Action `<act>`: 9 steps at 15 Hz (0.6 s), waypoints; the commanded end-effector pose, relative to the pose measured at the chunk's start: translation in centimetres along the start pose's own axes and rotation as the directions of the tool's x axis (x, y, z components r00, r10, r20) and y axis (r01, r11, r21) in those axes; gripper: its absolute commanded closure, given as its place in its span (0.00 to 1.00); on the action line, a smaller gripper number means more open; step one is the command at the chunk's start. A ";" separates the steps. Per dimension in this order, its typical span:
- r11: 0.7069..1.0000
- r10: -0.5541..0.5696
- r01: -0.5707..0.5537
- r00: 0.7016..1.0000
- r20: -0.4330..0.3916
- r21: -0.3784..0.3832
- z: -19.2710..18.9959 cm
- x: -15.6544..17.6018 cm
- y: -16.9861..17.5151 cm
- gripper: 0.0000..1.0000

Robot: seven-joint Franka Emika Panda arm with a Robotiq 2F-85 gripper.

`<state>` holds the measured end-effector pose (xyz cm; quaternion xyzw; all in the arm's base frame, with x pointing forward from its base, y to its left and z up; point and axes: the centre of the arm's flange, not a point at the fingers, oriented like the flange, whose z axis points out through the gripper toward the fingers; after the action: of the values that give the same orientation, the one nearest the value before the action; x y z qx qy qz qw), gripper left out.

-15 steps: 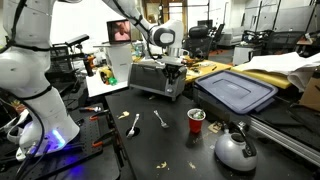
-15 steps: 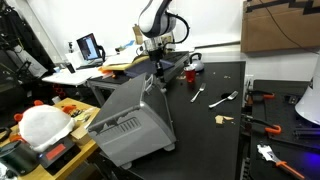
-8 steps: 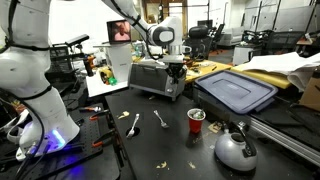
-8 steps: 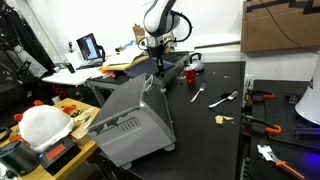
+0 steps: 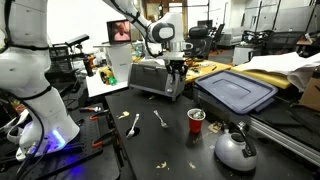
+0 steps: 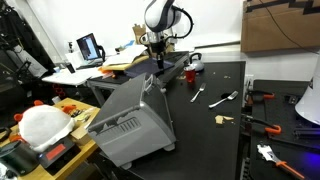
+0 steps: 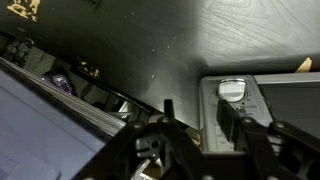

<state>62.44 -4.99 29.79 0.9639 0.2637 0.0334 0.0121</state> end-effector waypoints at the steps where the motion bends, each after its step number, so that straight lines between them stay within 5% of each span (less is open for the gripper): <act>1: 0.996 0.085 -0.085 0.996 -0.001 -0.032 -3.4 -2.1 -0.4 0.20; 4: 0.985 0.165 -0.165 0.986 -0.011 -0.040 -5.6 -2.6 -0.8 0.00; 9: 0.953 0.300 -0.301 0.953 -0.037 -0.044 -8.5 -1.7 -2.5 0.00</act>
<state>60.57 -5.29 35.91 0.9864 0.1518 0.0593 0.0206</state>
